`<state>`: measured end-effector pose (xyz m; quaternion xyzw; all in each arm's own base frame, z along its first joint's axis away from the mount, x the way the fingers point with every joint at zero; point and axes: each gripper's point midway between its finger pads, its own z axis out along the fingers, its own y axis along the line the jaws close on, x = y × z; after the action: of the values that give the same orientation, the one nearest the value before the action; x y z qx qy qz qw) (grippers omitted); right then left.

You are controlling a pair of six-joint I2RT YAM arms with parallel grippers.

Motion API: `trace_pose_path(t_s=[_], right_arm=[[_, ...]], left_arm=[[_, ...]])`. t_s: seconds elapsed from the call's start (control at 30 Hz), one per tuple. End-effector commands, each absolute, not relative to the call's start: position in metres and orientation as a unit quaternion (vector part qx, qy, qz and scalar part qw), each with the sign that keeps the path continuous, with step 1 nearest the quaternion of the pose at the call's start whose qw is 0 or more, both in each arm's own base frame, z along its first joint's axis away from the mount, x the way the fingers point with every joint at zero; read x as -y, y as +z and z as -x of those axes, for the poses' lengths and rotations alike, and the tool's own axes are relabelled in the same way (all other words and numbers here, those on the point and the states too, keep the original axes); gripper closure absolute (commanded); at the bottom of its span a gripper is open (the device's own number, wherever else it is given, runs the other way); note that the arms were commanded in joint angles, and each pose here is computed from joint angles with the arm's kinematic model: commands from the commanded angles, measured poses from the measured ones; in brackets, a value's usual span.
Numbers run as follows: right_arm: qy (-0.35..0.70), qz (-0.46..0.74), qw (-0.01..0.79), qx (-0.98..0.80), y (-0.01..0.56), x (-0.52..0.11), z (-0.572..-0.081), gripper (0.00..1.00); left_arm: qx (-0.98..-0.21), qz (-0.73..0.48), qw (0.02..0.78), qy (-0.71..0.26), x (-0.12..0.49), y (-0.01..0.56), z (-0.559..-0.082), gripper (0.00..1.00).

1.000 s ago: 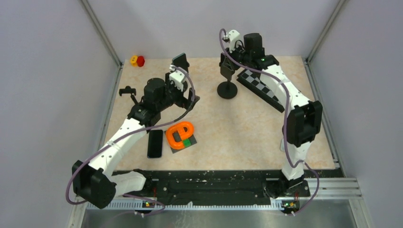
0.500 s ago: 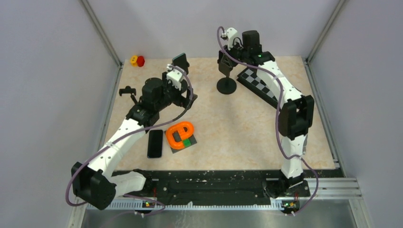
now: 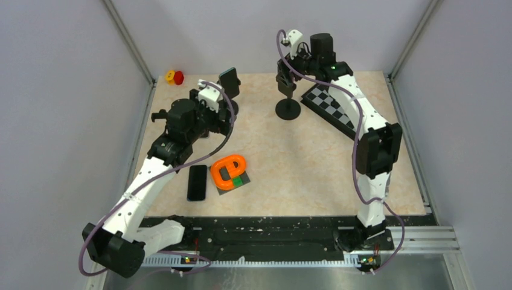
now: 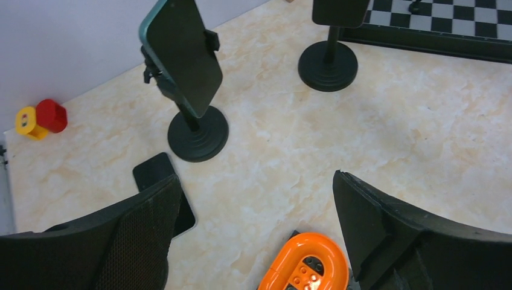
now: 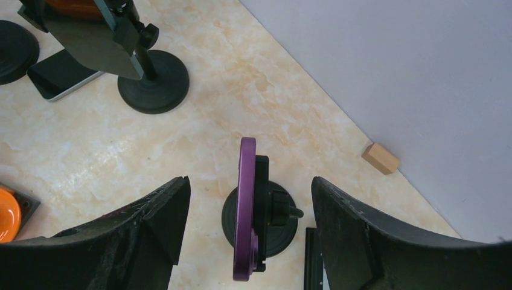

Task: Place the phone on the phone stand
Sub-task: Place the phone stand with the phone at the center of the board.

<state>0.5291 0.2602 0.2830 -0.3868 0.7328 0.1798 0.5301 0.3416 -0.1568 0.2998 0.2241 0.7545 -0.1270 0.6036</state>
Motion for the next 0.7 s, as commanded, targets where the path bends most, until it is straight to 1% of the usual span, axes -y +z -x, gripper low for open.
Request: trace_pose_path(t_s=[0.0, 0.17, 0.33, 0.6, 0.67], right_arm=[[0.184, 0.39, 0.577, -0.694, 0.353, -0.252, -0.501, 0.25], [0.159, 0.377, 0.588, -0.698, 0.373, -0.229, -0.467, 0.23], [0.121, 0.353, 0.572, -0.731, 0.363, -0.192, -0.43, 0.22], [0.048, 0.311, 0.495, -0.81, 0.3, -0.104, -0.346, 0.21], [0.03, 0.293, 0.471, -0.832, 0.286, -0.079, -0.321, 0.21]], left_arm=[[-0.755, -0.223, 0.612, -0.081, 0.132, 0.319, -0.337, 0.01], [-0.776, -0.228, 0.586, -0.058, 0.116, 0.299, -0.328, 0.01], [-0.782, -0.229, 0.578, -0.048, 0.108, 0.289, -0.319, 0.01], [-0.787, -0.274, 0.545, -0.092, 0.125, 0.259, -0.306, 0.01], [-0.783, -0.295, 0.536, -0.115, 0.135, 0.251, -0.301, 0.01]])
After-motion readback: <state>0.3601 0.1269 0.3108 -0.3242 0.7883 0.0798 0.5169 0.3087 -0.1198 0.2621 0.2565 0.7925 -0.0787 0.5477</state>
